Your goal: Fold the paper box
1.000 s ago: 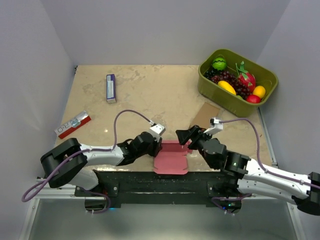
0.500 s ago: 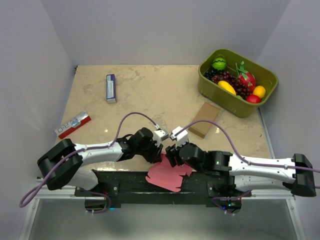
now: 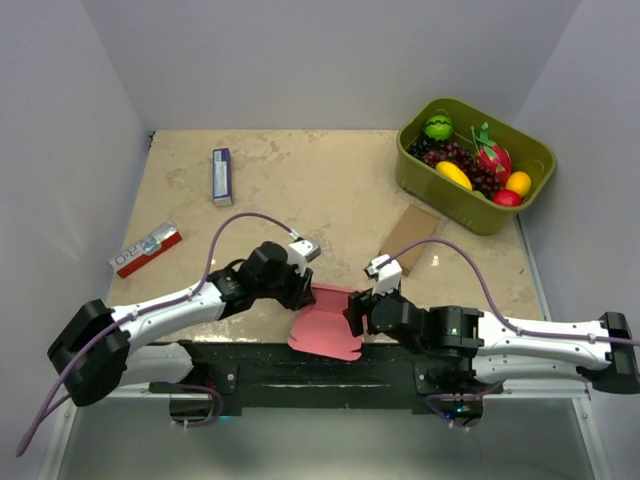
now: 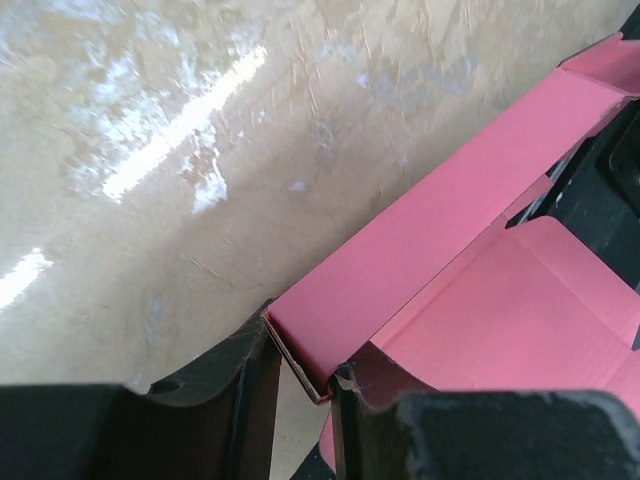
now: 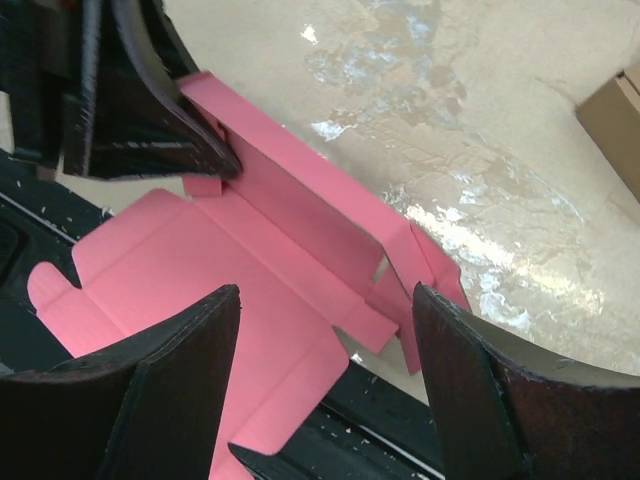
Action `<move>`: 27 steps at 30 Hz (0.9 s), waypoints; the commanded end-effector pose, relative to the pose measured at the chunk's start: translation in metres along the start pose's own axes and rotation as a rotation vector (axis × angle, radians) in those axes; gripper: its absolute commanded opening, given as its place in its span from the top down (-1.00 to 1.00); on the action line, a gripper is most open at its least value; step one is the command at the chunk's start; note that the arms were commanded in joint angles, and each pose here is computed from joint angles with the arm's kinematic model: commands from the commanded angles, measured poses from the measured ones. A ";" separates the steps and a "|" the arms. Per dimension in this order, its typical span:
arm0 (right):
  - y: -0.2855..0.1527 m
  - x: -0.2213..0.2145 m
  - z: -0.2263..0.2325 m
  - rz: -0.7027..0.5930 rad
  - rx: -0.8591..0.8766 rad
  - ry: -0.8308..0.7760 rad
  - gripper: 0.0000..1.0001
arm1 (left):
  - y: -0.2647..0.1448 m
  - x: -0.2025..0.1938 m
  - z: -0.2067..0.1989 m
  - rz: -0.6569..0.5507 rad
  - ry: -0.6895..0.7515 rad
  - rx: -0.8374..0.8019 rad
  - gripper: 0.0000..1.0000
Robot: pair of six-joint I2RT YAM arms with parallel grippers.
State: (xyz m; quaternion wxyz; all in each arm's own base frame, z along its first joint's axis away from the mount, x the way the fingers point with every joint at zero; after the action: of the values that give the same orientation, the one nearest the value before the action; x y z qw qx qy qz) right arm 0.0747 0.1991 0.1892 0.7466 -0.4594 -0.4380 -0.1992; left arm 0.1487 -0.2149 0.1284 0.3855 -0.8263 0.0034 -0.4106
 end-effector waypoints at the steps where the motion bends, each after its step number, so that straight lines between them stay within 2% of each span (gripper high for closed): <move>1: -0.002 -0.009 -0.012 -0.011 -0.061 0.102 -0.47 | -0.009 0.009 0.004 -0.074 -0.027 0.022 1.00; 9: -0.013 -0.004 -0.031 -0.094 -0.143 0.219 -0.57 | -0.018 0.009 0.004 -0.091 -0.038 0.030 1.00; 14: -0.013 -0.006 -0.033 -0.114 -0.127 0.245 -0.68 | -0.024 0.011 0.000 -0.117 -0.034 0.002 1.00; 22: 0.005 0.000 -0.010 -0.163 -0.037 0.232 -0.65 | -0.026 0.012 -0.005 -0.119 -0.020 -0.049 1.00; 27: 0.013 -0.005 -0.016 -0.196 -0.054 0.253 -0.52 | -0.031 0.014 -0.011 -0.148 0.006 -0.109 1.00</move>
State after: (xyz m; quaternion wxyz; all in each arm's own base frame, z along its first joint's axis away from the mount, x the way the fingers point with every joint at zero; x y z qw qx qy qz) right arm 0.0796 0.1877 0.1704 0.7616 -0.4348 -0.3800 -0.2941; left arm 0.1438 -0.2018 0.1488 0.3561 -0.8351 -0.0323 -0.4181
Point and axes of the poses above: each gripper's point midway between its finger pads, its own y axis out along the fingers, its own z axis along the line the jaws close on, x = y × z, the point moved 8 cm from there along -y, back along the fingers
